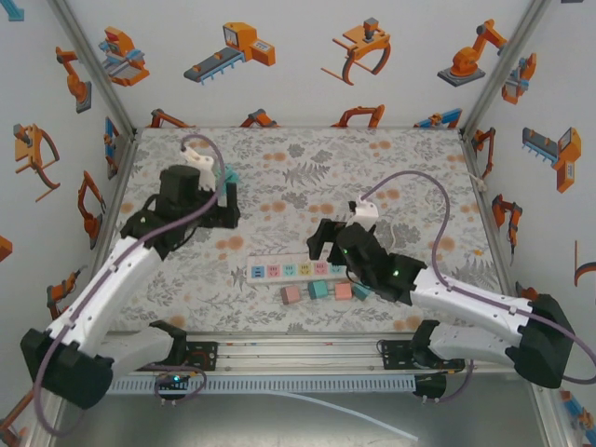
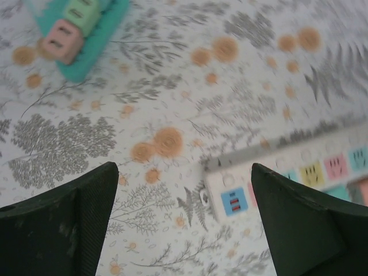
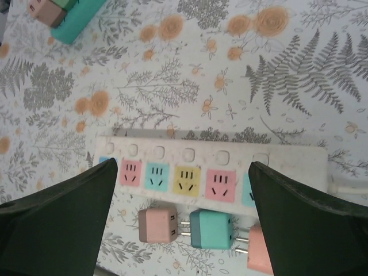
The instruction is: Pull the plug off the socket
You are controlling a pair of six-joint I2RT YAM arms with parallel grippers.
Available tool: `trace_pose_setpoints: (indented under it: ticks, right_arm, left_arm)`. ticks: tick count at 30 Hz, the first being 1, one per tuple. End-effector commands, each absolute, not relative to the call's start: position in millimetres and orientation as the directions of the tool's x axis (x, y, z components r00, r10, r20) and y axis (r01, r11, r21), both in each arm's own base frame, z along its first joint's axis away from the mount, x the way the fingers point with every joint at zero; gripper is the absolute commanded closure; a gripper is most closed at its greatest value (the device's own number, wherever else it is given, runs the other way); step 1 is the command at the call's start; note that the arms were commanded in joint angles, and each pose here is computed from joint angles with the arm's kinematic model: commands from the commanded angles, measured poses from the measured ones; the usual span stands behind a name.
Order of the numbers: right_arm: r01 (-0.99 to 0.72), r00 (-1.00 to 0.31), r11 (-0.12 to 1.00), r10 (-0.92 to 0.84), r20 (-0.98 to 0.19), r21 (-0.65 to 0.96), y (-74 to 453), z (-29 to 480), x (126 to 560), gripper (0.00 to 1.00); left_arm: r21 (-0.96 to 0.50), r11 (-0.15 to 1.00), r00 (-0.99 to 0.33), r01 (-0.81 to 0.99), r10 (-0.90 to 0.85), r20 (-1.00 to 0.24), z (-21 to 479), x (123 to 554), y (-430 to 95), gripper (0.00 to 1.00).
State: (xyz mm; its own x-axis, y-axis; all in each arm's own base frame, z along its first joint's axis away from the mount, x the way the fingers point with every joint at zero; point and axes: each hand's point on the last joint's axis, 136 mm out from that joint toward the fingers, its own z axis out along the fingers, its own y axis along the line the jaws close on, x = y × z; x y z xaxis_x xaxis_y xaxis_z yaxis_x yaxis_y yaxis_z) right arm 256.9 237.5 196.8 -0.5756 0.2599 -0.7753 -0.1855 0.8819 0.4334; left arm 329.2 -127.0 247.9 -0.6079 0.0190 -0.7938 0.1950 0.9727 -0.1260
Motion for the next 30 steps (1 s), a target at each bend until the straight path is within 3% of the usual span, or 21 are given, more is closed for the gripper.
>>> trace_pose_setpoints:
  ticks: [1,6,14,24,30]
  right_arm:
    - [-0.215,-0.618,0.870,0.230,-0.752,0.444,239,204,262,0.14]
    - [-0.208,-0.662,0.855,0.235,-0.712,0.476,236,202,262,0.14]
    - [-0.147,-0.656,0.857,0.289,-0.697,0.494,215,195,255,0.14]
    - [-0.166,-0.653,0.853,0.281,-0.704,0.495,221,204,259,0.14]
    - [-0.149,-0.661,0.853,0.290,-0.692,0.500,224,204,262,0.14]
  left_arm:
    - [-0.309,0.947,-0.560,-0.092,-0.306,-0.770,259,378,-85,0.12]
    - [-0.420,0.877,-0.551,-0.234,-0.476,-0.685,234,454,-37,0.18]
    - [-0.442,0.859,-0.587,-0.258,-0.502,-0.635,190,538,-5,0.34]
    - [-0.343,0.915,-0.735,-0.213,-0.382,-0.561,108,559,-14,0.47]
    - [-0.404,0.905,-0.830,-0.132,-0.323,-0.454,65,552,-39,0.51]
